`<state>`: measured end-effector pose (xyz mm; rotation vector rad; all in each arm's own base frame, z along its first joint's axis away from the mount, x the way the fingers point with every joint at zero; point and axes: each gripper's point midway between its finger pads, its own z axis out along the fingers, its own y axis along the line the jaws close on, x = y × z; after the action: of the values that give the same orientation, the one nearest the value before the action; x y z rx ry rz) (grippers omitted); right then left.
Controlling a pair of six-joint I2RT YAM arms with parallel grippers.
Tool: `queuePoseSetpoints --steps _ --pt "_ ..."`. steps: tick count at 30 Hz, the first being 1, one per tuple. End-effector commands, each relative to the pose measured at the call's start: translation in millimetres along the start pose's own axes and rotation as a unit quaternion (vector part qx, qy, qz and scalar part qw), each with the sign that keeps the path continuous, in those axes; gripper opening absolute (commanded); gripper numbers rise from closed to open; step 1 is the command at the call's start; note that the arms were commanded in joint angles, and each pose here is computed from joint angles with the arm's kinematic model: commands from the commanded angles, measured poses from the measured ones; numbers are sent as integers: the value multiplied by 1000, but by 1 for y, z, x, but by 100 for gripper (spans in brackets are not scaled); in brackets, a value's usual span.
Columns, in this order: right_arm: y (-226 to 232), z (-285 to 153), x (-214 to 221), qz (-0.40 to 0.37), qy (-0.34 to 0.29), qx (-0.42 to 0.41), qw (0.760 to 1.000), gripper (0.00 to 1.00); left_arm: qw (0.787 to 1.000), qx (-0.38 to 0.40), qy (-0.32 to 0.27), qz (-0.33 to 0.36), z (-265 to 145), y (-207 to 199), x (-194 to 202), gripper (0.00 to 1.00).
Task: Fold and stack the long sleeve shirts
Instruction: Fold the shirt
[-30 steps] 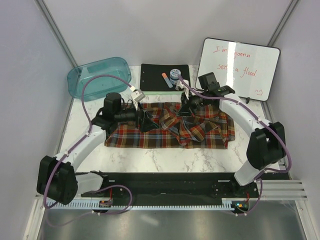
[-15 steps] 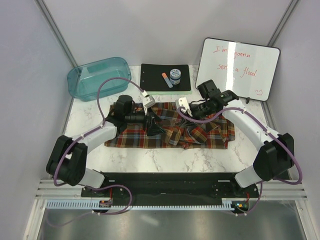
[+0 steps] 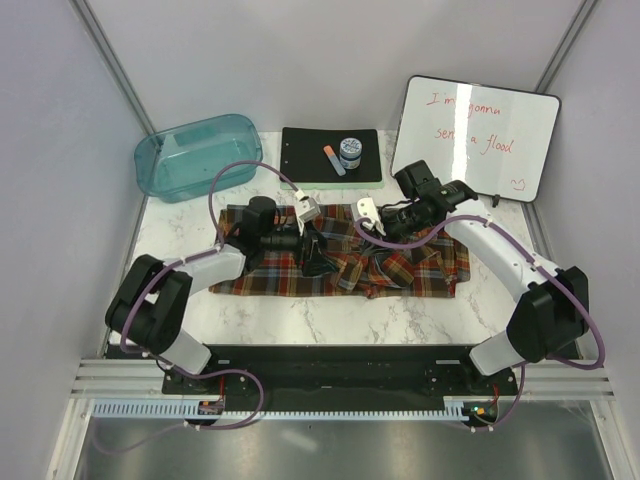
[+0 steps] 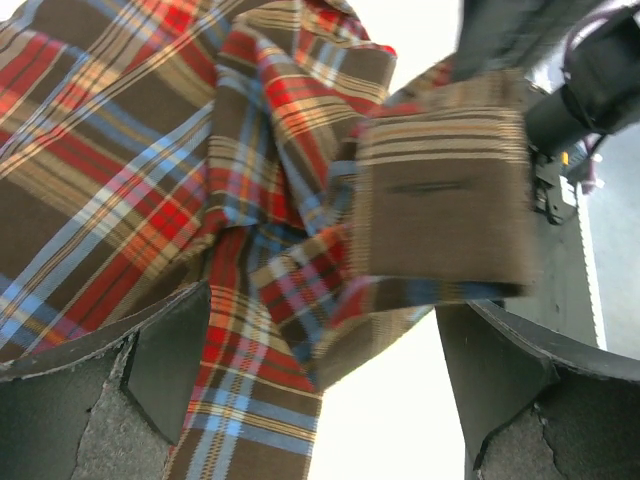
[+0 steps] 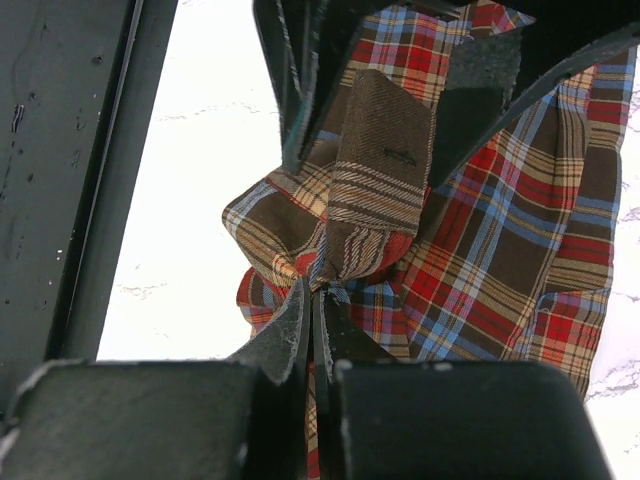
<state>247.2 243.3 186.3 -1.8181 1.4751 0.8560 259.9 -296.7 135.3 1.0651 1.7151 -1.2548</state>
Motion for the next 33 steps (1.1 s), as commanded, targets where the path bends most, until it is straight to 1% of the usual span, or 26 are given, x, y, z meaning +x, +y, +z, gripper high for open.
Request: queuePoseSetpoints --steps 1,2,6,8,10,11,12,13,14,15,16,17,18,19,20,21,22,23,24,25,26,27,28,29,31,33 --pt "5 -10 -23 -41 -29 2 999 0 1000 -18 -25 -1 7 13 -9 99" --pt "5 -11 -23 -42 -30 2 999 0 1000 -15 -26 -1 7 12 -9 99" --pt "7 -13 -27 -47 -33 2 998 0 999 29 -39 6 10 -4 -19 81" --pt "8 -14 -28 -50 -35 3 998 0 998 47 -38 3 11 -13 -20 80" --pt "8 -16 -30 -51 -35 7 998 0 998 60 -37 -1 11 -19 -21 70" --pt "7 -16 -31 -52 -34 8 998 0 997 63 -41 3 9 -23 -27 62" --pt "6 -17 -29 -48 -28 12 998 0 996 80 -41 5 7 -30 -30 46" --pt "5 -18 -28 -49 -27 15 998 0 995 89 -40 5 4 -36 -34 39" --pt "4 -18 -27 -49 -23 18 998 0 994 100 -33 -2 0 -44 -36 19" --pt "1 -19 -25 -36 -18 27 999 2 994 108 -30 -2 -3 -50 -47 8" --pt "0 -20 -23 -25 -17 32 999 7 995 95 -27 10 -5 -48 -53 3" --pt "-6 -22 -23 -16 -20 44 999 12 997 78 -23 13 -6 -46 -59 2" --pt "-14 -30 -19 3 -21 61 998 24 999 37 -3 -4 -11 -39 -69 2" --pt "-17 -33 -18 41 -29 69 996 32 1000 8 4 25 -13 -29 -77 2" --pt "-24 -39 -15 55 -33 83 995 37 999 -22 18 28 -15 -19 -82 2" --pt "-34 -51 -6 82 -38 104 990 41 996 -77 36 34 -20 -1 -98 2" --pt "-39 -58 -2 108 -47 115 986 47 991 -98 50 71 -22 11 -105 2" --pt "-45 -63 4 130 -49 126 982 50 988 -113 56 93 -24 19 -115 2" --pt "-56 -79 16 157 -51 152 974 55 978 -144 56 140 -25 36 -141 2" --pt "-62 -89 17 170 -61 164 970 57 974 -160 66 148 -26 43 -147 2" --pt "-67 -95 24 208 -67 169 961 59 969 -170 69 166 -27 50 -157 2" --pt "-75 -113 35 233 -75 194 950 60 958 -194 59 205 -31 58 -188 2" --pt "-79 -122 35 249 -86 201 944 60 954 -204 64 208 -26 72 -192 2" --pt "-82 -139 44 280 -103 216 930 60 946 -221 51 231 -28 76 -215 2" --pt "-80 -147 49 302 -116 220 921 58 939 -236 51 245 -17 98 -223 2" --pt "-75 -151 55 312 -112 230 915 54 929 -230 40 287 -9 103 -238 4"
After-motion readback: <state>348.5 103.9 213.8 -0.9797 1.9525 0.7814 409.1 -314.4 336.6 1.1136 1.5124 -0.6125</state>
